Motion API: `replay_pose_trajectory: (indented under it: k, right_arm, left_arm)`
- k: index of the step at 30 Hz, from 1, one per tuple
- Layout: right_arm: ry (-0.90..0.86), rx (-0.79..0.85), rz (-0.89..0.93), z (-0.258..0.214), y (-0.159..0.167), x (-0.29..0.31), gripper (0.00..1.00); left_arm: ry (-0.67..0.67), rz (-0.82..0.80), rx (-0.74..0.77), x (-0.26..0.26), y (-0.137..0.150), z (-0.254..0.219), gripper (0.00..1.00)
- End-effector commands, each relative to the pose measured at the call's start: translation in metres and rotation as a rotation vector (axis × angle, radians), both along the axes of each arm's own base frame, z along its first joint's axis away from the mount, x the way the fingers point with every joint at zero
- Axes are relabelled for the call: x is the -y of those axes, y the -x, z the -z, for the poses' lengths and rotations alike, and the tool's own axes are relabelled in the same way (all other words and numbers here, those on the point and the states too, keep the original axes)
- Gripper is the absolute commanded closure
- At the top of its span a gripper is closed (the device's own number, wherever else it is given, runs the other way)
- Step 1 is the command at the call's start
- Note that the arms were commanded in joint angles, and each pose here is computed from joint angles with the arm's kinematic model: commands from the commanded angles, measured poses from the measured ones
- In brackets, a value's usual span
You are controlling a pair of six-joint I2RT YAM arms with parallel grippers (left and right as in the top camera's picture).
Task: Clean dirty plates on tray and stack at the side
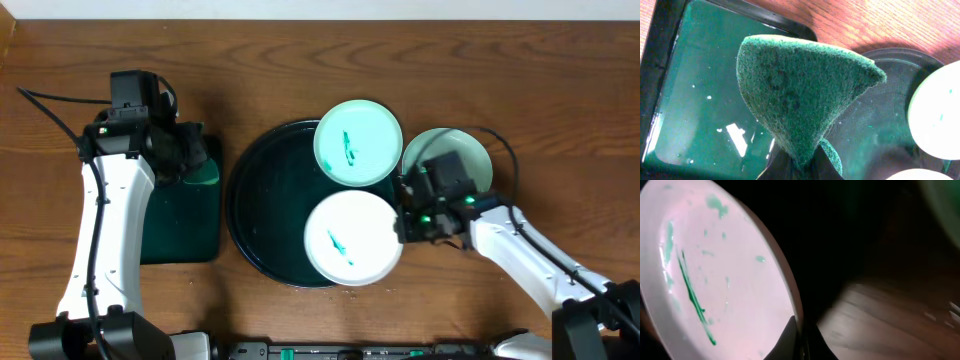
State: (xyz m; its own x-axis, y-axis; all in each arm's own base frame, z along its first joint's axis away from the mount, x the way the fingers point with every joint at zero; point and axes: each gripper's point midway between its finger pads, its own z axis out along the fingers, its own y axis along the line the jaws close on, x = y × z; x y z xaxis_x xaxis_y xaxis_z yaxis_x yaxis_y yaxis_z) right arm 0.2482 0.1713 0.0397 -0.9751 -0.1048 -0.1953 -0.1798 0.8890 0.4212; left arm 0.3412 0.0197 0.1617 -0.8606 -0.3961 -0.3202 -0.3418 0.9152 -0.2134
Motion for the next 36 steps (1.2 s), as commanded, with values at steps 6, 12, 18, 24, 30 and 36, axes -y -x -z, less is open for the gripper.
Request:
replay_pose_trajectory:
  k: [6,12,18,24,30,36]
  right_arm:
    - [-0.095,0.128,0.098,-0.050,-0.032,-0.062,0.99]
    - [-0.067,0.112,0.099,-0.021,-0.040,-0.093,0.99]
    - [0.055,0.030,0.057,0.000,-0.040,-0.112,0.99]
    - [0.080,0.011,0.028,0.003,-0.040,-0.116,0.71]
    - [0.061,0.052,-0.094,-0.009,-0.042,-0.125,0.49]
    - [0.138,0.095,-0.193,-0.011,-0.059,-0.116,0.56]
  left_arm:
    - [-0.007,-0.007,-0.012,-0.002,0.001,0.003,0.93]
    - [-0.007,-0.007,-0.012,-0.002,0.001,0.003,0.93]
    - [-0.007,-0.007,-0.012,-0.002,0.001,0.003,0.93]
    - [-0.007,-0.007,-0.012,-0.002,0.001,0.003,0.93]
    - [-0.007,-0.007,-0.012,-0.002,0.001,0.003,0.93]
    - [-0.007,-0.007,-0.011,-0.002,0.001,0.003,0.93]
